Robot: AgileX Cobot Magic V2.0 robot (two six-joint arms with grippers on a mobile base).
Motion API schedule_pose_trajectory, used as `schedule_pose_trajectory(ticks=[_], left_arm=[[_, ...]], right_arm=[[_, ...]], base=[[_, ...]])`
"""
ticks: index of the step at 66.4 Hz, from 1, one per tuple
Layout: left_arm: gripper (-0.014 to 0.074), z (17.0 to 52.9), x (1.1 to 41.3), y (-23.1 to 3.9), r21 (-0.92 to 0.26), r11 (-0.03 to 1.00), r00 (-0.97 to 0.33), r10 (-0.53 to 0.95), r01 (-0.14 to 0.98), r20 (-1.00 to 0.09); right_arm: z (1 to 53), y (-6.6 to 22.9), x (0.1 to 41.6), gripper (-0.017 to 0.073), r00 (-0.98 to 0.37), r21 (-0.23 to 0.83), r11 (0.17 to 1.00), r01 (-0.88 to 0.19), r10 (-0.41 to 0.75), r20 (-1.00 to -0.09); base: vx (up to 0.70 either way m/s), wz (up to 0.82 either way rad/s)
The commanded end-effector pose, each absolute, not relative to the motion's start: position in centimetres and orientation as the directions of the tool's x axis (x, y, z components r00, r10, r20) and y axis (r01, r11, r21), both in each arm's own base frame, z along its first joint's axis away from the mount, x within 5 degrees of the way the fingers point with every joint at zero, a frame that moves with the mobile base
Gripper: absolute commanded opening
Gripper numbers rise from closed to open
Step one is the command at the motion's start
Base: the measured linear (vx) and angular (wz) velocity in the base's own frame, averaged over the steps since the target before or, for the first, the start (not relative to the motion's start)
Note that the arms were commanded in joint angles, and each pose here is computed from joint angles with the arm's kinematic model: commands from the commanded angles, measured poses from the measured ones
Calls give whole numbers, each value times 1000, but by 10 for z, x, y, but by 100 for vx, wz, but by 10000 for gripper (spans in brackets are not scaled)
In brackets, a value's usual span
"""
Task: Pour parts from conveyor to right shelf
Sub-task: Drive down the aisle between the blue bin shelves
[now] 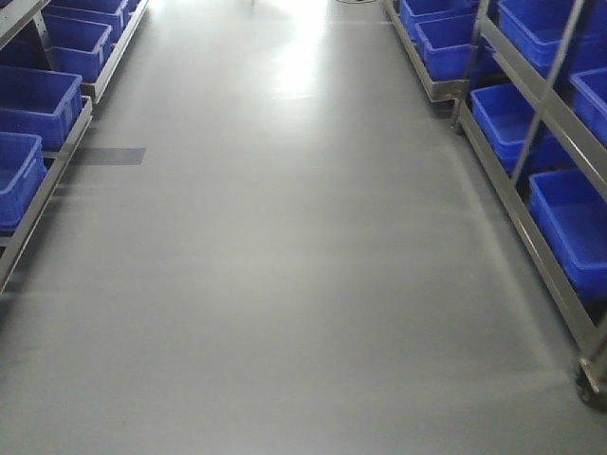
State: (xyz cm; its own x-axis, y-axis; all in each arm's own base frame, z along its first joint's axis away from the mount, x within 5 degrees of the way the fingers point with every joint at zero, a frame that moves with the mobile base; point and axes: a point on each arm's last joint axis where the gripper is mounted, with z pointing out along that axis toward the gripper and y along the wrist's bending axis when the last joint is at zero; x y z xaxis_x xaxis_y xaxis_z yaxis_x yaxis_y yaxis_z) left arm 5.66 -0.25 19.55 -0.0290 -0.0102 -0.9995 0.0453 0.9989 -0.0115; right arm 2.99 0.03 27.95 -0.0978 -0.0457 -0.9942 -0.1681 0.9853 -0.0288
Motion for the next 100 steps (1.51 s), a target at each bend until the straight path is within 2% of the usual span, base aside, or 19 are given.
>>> schedule_pose_trajectory(ticks=[1,100], left_arm=[[-6,210,55,-3,-25,998,80,-30,55,-996],[-6,210,55,-3,-25,998,80,-30,55,-996]], right_arm=[[295,1,29,-5,0,-48,985,-167,-49,-999],[295,1,29,-5,1,-48,985,-167,-49,-999]], base=[[62,15],[64,5]])
